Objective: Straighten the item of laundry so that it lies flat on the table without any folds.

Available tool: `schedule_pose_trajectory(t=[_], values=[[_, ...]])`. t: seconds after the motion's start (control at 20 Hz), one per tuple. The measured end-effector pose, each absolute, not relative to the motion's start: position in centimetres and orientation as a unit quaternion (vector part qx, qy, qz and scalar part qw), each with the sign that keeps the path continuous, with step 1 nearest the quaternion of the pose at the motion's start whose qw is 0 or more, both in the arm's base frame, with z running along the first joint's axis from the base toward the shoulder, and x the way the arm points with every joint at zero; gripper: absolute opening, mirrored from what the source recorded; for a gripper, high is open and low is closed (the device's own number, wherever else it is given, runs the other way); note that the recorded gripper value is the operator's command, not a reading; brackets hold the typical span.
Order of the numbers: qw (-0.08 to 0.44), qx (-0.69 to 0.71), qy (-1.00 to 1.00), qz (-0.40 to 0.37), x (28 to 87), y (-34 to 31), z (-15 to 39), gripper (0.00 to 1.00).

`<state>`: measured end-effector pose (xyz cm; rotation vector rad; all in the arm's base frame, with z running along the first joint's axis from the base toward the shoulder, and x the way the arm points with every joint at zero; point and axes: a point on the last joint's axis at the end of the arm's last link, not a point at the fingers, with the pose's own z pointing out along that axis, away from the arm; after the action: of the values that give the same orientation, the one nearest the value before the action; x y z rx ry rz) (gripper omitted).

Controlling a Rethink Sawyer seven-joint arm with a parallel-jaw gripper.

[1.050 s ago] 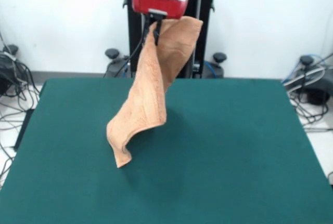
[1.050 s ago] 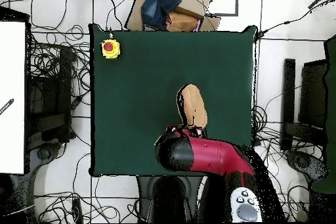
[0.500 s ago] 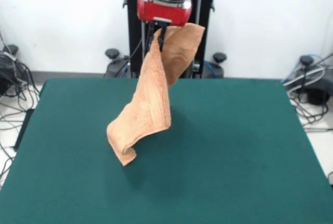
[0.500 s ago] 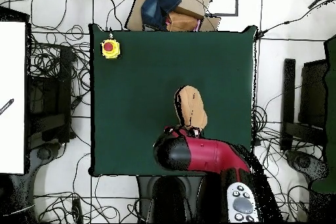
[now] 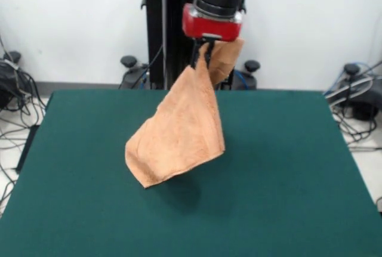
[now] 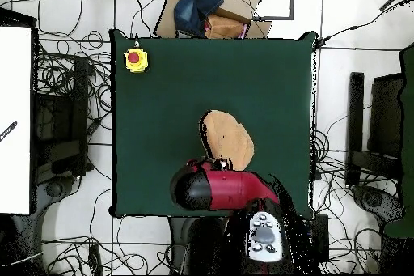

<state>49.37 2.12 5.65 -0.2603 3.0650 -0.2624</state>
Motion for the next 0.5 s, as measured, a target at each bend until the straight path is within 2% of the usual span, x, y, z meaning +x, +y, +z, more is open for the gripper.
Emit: schedule_pose_trajectory(t=[0.5], values=[[0.014,-0.127,0.986,-0.109,46.7,10.1,0.1,0.00]])
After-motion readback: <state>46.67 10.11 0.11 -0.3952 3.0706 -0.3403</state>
